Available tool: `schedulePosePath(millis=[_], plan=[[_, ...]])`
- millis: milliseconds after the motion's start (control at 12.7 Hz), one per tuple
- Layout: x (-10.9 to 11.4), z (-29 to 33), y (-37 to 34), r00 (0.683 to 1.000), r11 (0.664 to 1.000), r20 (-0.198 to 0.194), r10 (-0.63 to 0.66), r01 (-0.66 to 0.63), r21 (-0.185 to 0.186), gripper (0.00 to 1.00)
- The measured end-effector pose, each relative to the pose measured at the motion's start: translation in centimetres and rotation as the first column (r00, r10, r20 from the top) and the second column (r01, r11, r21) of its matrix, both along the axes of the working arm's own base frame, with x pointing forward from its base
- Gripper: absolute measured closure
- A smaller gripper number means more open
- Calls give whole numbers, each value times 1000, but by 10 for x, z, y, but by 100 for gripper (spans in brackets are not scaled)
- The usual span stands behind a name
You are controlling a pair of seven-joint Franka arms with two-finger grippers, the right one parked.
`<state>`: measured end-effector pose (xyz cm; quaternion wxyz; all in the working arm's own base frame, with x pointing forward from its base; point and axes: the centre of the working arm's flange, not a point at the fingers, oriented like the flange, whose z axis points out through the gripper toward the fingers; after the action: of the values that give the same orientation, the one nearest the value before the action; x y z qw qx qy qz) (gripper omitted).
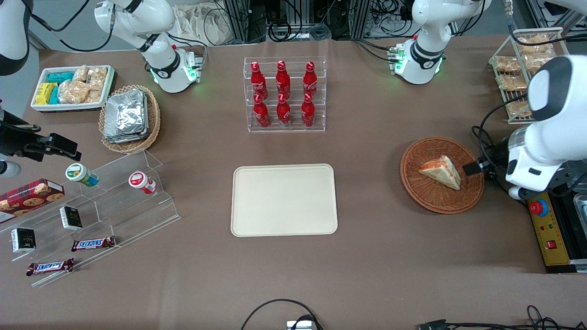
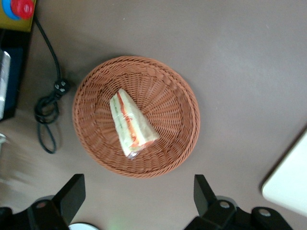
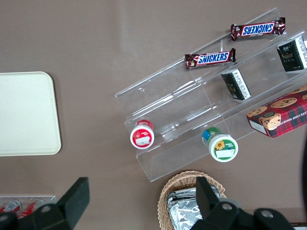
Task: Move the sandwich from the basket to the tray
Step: 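Move the left gripper over the wrapped sandwich in the wicker basket, then lower the left gripper and close it on the sandwich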
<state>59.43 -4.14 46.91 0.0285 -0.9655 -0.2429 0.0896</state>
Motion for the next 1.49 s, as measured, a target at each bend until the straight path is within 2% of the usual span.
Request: schedulePosePath(millis=[236,393,472,708,1022,1494], plan=[[-10,-63,-4,976,978,69,207,-209,24,0],[-23,-99,-4,943,947,102,317,-321,25,0],[-31,-116,-4,923,927,106,370,-374,28,0],[-54,-157,3,890,889,72,451,-455,54,0],[-67,-177,28,857,853,38,514,-515,78,0],[-85,-199,34,851,847,-7,525,-521,107,0]])
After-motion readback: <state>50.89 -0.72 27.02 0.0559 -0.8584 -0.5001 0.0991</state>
